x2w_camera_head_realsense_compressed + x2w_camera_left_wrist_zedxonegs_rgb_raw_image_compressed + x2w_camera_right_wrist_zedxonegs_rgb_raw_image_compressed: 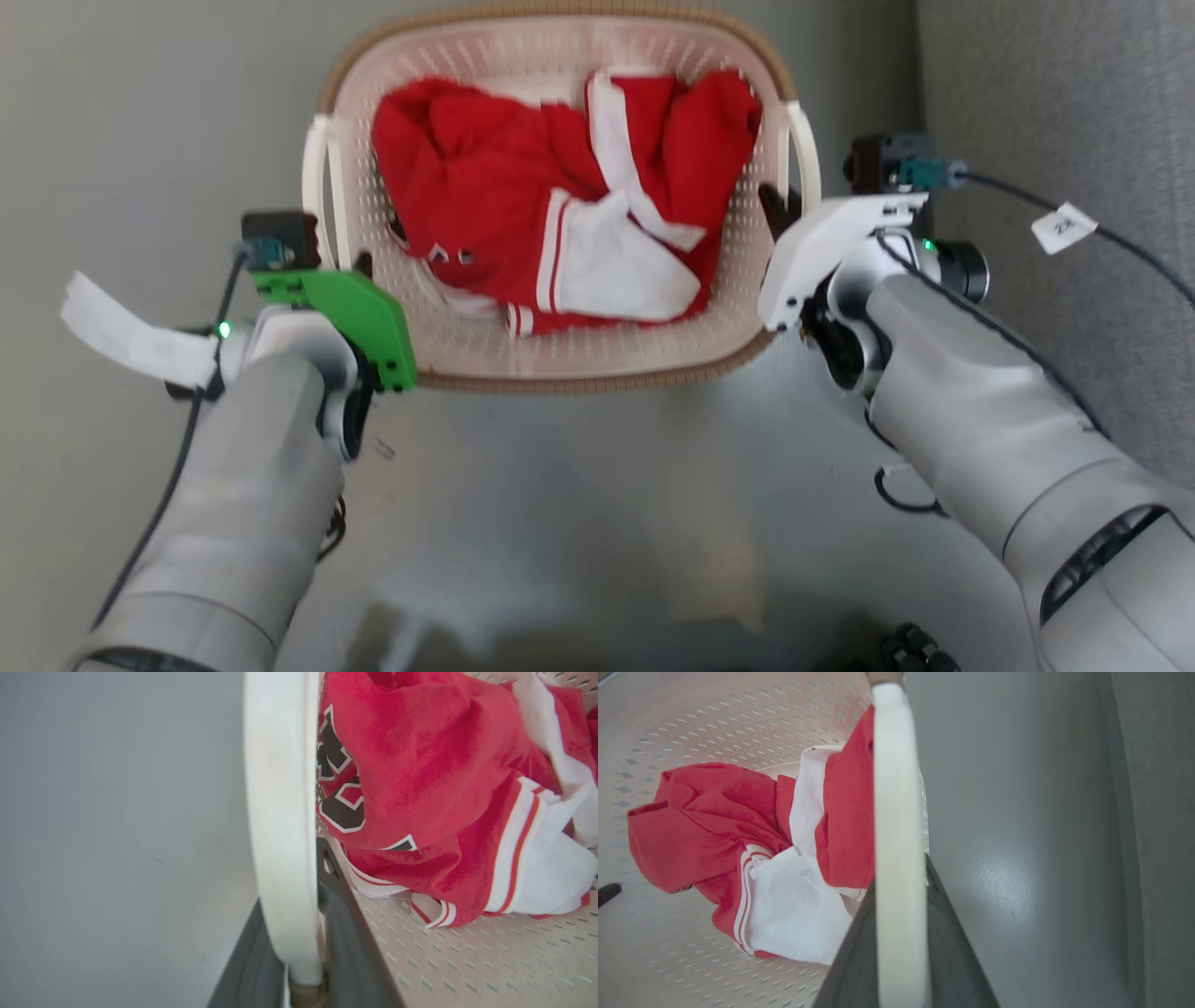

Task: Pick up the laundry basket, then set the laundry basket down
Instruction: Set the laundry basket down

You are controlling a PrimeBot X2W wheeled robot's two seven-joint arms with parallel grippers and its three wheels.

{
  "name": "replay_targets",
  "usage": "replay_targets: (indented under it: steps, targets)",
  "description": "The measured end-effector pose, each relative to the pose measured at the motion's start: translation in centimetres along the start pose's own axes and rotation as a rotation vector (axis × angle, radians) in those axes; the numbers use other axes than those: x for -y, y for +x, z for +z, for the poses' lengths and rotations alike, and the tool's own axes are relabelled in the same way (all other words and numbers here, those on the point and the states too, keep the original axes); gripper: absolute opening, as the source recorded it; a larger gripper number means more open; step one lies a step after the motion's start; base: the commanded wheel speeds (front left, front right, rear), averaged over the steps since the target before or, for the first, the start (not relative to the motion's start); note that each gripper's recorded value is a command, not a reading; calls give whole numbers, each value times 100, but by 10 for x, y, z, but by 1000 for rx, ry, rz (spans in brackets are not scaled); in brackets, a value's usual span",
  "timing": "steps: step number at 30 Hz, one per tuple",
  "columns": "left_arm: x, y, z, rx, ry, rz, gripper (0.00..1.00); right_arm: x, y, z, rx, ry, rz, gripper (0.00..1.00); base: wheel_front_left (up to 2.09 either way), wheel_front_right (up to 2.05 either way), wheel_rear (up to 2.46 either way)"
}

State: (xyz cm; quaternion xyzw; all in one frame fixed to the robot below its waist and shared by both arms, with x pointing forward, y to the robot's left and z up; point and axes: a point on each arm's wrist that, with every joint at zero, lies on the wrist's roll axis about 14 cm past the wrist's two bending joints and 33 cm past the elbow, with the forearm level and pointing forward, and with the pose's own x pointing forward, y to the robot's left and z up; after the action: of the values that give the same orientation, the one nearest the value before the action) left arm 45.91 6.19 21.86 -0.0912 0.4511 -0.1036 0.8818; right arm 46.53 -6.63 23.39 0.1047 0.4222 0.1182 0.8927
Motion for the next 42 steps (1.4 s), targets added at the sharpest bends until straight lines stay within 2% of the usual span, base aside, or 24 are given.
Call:
replay_targets:
  steps: [15,22,42]
  targets:
    - [-18,56,-7,-12,8,11,0,17,55,-10,-16,8,-2,0,0,0,0]
    - [-24,67,-30,-52,-2,18,0,22,65,-34,-58,19,-4,0,0,0,0]
    - [-33,89,-37,-63,11,27,0,26,87,-43,-71,10,9,0,0,0,0]
